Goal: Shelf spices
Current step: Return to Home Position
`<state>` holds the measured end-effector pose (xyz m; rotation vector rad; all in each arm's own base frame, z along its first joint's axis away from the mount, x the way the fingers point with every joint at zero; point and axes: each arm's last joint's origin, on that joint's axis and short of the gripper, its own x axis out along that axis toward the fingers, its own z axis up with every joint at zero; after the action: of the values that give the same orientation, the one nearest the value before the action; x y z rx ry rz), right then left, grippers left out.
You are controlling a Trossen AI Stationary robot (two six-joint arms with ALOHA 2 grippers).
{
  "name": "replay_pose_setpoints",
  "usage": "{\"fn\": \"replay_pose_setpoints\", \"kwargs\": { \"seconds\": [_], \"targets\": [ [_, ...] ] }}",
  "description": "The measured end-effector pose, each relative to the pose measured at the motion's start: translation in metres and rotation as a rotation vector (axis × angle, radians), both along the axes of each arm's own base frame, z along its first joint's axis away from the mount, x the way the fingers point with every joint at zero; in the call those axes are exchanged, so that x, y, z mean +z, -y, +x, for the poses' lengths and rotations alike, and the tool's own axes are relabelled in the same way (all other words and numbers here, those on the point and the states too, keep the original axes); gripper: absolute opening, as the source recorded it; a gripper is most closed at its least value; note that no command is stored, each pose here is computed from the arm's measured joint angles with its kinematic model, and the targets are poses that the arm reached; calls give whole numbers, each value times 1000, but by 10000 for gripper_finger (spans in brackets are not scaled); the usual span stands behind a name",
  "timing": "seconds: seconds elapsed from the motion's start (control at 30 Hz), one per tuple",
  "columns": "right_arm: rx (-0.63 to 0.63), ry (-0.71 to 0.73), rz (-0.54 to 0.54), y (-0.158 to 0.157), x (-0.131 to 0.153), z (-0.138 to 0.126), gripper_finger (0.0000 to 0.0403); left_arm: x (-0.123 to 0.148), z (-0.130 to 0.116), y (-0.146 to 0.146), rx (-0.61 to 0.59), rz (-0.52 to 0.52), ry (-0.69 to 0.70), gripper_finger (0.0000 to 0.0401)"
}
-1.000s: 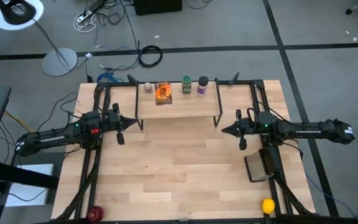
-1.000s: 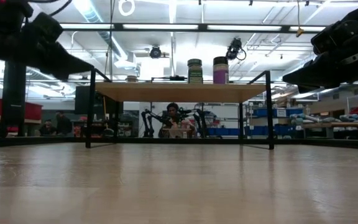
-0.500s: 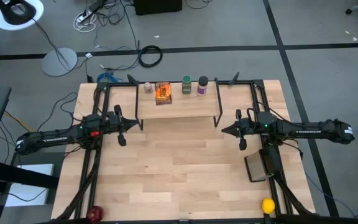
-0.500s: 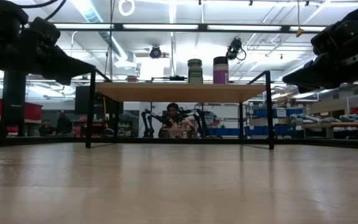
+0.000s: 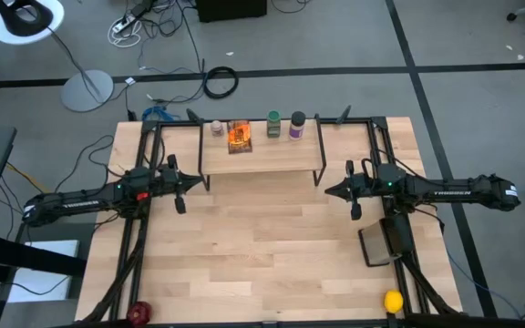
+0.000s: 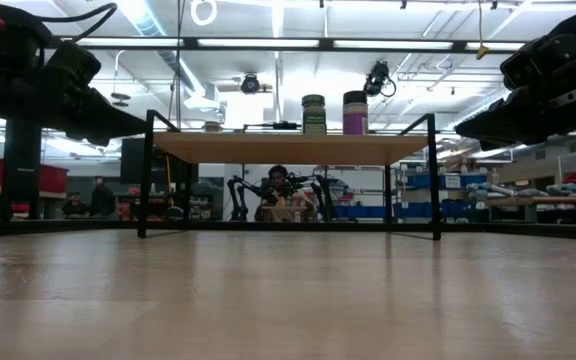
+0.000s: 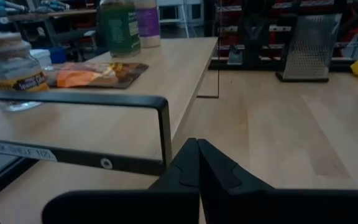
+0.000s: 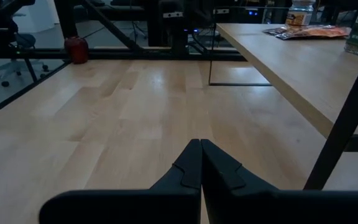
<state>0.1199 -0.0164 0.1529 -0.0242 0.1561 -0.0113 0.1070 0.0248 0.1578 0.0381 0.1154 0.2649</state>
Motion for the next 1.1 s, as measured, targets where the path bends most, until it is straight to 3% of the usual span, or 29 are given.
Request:
{"fn": "replay_pose_setpoints", "kwargs": {
  "seconds": [0.23, 0.77, 1.1],
  "targets": [
    [-30, 12, -73, 1, 2, 0, 0, 0, 0, 0, -1, 3, -4, 1],
    [-23, 66, -98, -2, 7, -16, 0, 6, -6, 1, 19, 44, 62, 1],
    [-37, 174, -116, -3, 17, -24, 0, 9, -12, 2, 21, 65, 106, 0]
  ]
}}
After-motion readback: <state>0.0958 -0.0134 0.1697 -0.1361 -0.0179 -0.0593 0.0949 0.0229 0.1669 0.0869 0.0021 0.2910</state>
